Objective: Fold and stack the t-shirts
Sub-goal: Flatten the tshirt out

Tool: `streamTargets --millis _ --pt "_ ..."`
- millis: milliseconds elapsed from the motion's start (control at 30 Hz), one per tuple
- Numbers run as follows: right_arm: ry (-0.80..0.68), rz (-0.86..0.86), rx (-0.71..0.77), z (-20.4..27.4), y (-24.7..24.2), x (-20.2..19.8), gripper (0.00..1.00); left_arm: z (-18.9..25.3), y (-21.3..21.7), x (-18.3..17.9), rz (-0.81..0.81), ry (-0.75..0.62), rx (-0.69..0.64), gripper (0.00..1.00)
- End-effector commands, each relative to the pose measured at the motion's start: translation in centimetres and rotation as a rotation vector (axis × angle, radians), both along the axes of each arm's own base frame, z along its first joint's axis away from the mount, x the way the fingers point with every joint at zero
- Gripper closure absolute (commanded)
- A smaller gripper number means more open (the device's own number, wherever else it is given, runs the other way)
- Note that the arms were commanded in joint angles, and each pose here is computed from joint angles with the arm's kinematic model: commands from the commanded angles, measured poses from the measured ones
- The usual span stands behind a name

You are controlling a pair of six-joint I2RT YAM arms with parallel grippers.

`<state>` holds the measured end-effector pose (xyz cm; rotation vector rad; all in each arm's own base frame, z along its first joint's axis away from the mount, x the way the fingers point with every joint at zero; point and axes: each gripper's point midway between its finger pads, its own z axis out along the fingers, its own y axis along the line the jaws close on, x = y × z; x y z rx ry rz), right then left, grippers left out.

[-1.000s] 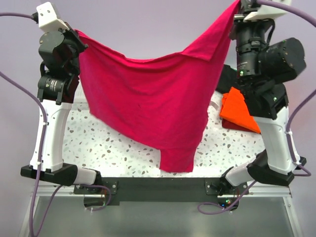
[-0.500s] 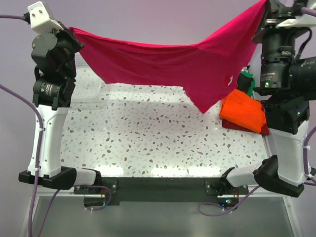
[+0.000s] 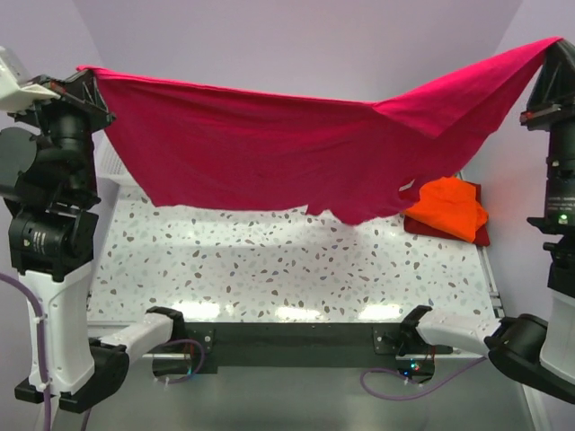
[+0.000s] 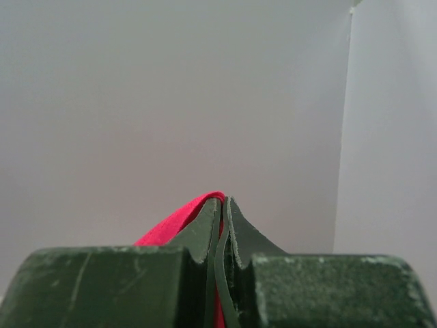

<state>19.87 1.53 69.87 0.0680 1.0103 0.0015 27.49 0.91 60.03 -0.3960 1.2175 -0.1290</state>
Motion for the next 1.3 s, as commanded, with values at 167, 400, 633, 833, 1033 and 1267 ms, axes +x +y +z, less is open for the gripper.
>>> streamTargets --millis 167,400,633,833,1033,1267 --pt "-0.068 0.019 0.001 2.8 0.6 0.0 1.0 1.3 -0.3 1.1 -0.008 -0.019 -0.013 1.0" --pt "0.079 -0.13 -0.095 -1.0 4.9 8.1 1.0 -2.5 -0.6 8.3 0.049 0.118 -0.01 1.0" --pt "0.302 -0.164 -0.082 -13.4 8.2 19.2 1.0 -16.6 -2.8 18.0 0.035 0.376 -0.035 1.0" --pt "0.511 -0.234 -0.098 -26.5 8.3 28.1 1.0 -30.8 -3.7 23.4 0.064 0.608 -0.037 1.0" --pt "0.594 -0.304 -0.109 -34.4 7.0 36.1 1.0 -40.9 -3.7 28.0 0.107 0.752 0.0 1.0" --pt "0.617 -0.326 -0.125 -38.6 6.0 44.0 1.0 -48.0 -4.4 33.8 0.085 0.836 0.033 1.0"
